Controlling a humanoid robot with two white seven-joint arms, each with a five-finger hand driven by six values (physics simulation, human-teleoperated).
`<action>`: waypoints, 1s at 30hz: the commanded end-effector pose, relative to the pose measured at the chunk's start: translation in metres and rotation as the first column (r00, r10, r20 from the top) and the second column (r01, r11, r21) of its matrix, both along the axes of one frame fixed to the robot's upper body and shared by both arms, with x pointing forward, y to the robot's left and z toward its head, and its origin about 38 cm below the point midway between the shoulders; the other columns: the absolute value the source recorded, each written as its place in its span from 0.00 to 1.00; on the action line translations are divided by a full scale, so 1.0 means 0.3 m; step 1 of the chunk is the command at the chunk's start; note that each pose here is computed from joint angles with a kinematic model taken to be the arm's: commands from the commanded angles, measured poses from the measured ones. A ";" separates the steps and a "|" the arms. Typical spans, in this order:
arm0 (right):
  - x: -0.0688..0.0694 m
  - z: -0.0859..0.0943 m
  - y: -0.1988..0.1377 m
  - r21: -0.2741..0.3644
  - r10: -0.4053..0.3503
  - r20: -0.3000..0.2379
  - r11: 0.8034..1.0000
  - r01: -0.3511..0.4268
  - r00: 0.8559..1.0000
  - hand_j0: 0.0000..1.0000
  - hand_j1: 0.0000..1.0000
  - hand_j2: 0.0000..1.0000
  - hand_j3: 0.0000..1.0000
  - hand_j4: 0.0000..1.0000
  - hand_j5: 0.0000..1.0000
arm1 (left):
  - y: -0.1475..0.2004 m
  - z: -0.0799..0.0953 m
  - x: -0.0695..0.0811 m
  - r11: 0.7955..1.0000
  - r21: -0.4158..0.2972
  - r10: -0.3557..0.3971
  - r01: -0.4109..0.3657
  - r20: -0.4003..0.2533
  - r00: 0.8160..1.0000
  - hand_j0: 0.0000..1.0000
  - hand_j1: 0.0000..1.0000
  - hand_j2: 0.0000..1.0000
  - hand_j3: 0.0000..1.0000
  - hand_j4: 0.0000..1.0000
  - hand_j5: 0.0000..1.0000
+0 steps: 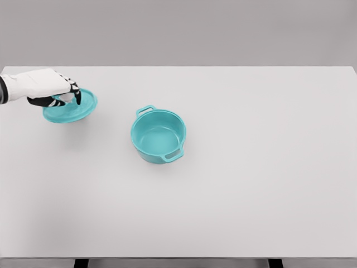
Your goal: Open the lid of the pot with left arm
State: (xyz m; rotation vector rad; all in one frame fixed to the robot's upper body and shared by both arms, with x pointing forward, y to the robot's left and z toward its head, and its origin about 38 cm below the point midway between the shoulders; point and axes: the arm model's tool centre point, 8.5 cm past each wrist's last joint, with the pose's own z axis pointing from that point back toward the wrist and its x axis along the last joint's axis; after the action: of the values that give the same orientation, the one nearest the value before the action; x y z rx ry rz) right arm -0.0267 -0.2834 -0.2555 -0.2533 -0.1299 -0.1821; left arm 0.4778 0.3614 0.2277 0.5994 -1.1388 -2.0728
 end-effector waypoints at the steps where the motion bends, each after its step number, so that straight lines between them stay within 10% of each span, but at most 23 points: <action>1: 0.001 0.000 0.000 0.000 -0.001 0.001 1.000 0.001 1.000 1.00 1.00 1.00 1.00 1.00 1.00 | 0.027 -0.018 0.006 1.000 -0.004 0.030 -0.030 -0.016 0.999 0.53 0.53 0.53 0.53 0.53 0.53; 16: 0.001 0.000 0.000 0.000 -0.001 0.001 1.000 0.001 1.000 1.00 1.00 1.00 1.00 1.00 1.00 | 0.077 -0.113 0.006 0.996 -0.001 0.090 -0.090 -0.085 0.992 0.54 0.54 0.54 0.54 0.54 0.54; 18: -0.001 0.000 0.000 0.000 -0.001 0.000 1.000 0.001 1.000 1.00 1.00 1.00 1.00 1.00 1.00 | 0.078 -0.111 0.005 0.996 0.000 0.090 -0.090 -0.084 0.992 0.65 0.65 0.65 0.65 0.65 0.65; 20: 0.001 0.000 0.000 0.000 -0.001 0.001 1.000 0.001 1.000 1.00 1.00 1.00 1.00 1.00 1.00 | 0.077 -0.109 0.006 0.996 -0.002 0.090 -0.091 -0.082 0.993 1.00 1.00 1.00 1.00 1.00 1.00; 30: -0.001 0.000 0.000 0.000 -0.001 0.000 1.000 0.001 1.000 1.00 1.00 1.00 1.00 1.00 1.00 | 0.088 -0.081 0.012 0.994 -0.022 0.101 -0.103 -0.059 0.993 1.00 1.00 1.00 1.00 1.00 1.00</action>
State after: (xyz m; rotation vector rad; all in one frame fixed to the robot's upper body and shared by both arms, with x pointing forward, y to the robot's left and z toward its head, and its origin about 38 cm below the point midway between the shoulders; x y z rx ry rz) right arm -0.0267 -0.2834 -0.2555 -0.2532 -0.1298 -0.1821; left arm 0.4806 0.3861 0.1993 0.5611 -1.0653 -1.9873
